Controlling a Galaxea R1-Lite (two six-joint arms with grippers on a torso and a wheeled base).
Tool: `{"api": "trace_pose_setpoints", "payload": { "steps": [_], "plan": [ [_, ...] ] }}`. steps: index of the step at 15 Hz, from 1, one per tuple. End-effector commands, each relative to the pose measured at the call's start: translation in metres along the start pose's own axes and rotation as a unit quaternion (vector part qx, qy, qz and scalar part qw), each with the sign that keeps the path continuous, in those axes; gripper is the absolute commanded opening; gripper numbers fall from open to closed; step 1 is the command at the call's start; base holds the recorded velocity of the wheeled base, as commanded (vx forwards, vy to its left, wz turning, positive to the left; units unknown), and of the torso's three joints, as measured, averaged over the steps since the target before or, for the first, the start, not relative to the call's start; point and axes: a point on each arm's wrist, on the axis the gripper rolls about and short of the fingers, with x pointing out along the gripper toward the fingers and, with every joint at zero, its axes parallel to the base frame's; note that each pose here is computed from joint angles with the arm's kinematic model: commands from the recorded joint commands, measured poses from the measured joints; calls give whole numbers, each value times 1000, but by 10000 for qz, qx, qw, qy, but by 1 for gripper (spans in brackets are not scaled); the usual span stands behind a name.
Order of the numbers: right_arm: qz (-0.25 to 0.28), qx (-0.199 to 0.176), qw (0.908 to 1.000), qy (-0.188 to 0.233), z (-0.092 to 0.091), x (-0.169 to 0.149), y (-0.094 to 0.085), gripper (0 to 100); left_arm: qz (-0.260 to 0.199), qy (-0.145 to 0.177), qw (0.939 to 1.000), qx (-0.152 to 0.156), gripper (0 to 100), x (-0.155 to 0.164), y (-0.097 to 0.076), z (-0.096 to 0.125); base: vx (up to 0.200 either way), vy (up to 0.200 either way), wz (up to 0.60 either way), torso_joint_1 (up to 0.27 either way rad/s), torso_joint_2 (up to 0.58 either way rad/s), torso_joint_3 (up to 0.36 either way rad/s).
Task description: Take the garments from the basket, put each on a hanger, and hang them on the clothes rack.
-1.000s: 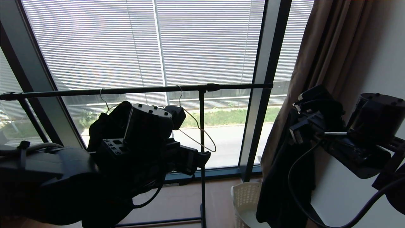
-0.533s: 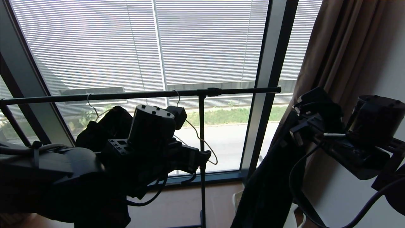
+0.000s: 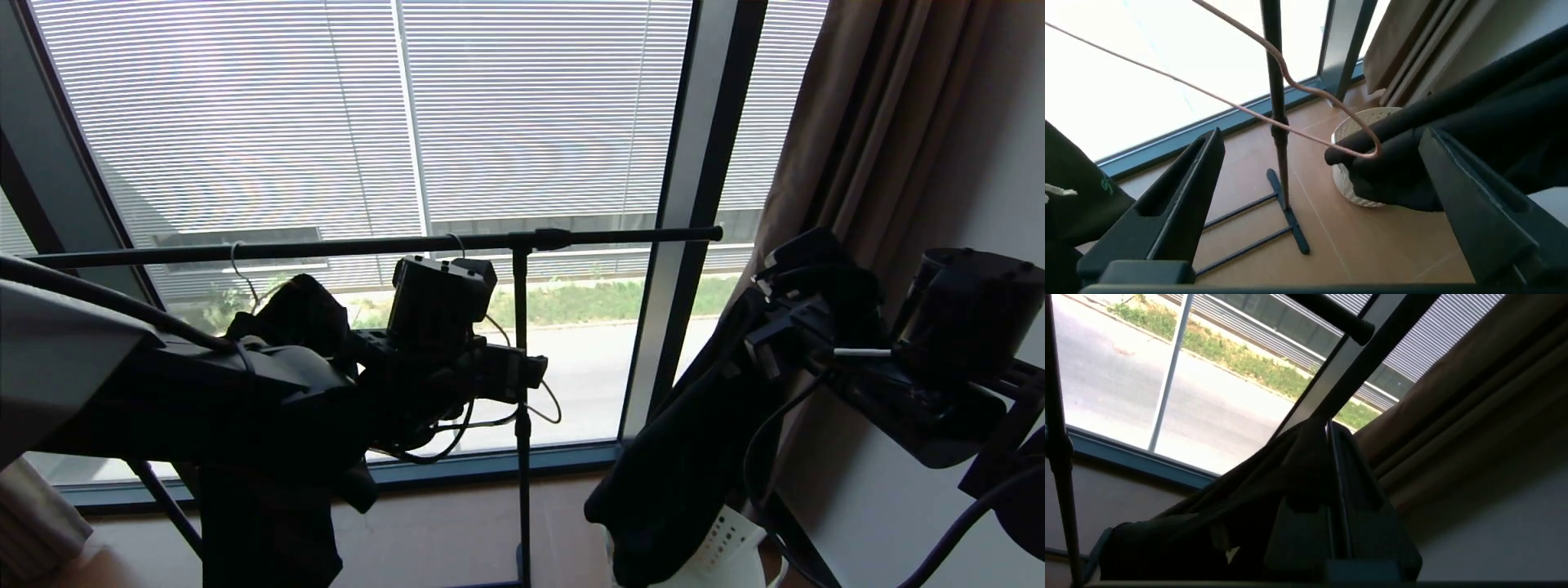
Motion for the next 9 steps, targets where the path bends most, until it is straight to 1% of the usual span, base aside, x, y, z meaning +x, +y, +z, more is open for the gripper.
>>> {"api": "trace_pose_setpoints", "payload": {
  "steps": [1, 6, 9],
  "plan": [
    [6, -5, 10000, 6, 0, 0, 1, 0, 122, 99, 9999, -35, 100, 31, 3, -5, 0, 0, 0, 0, 0, 0],
    [36, -21, 10000, 16, -1, 1, 2, 0, 176, 33, 9998, -59, 100, 65, -2, -3, 0, 0, 0, 0, 0, 0],
    [71, -42, 10000, 54, -3, 3, 4, 0, 348, 60, 9994, -52, 100, 77, 0, -8, 0, 0, 0, 0, 0, 0]
  ]
}}
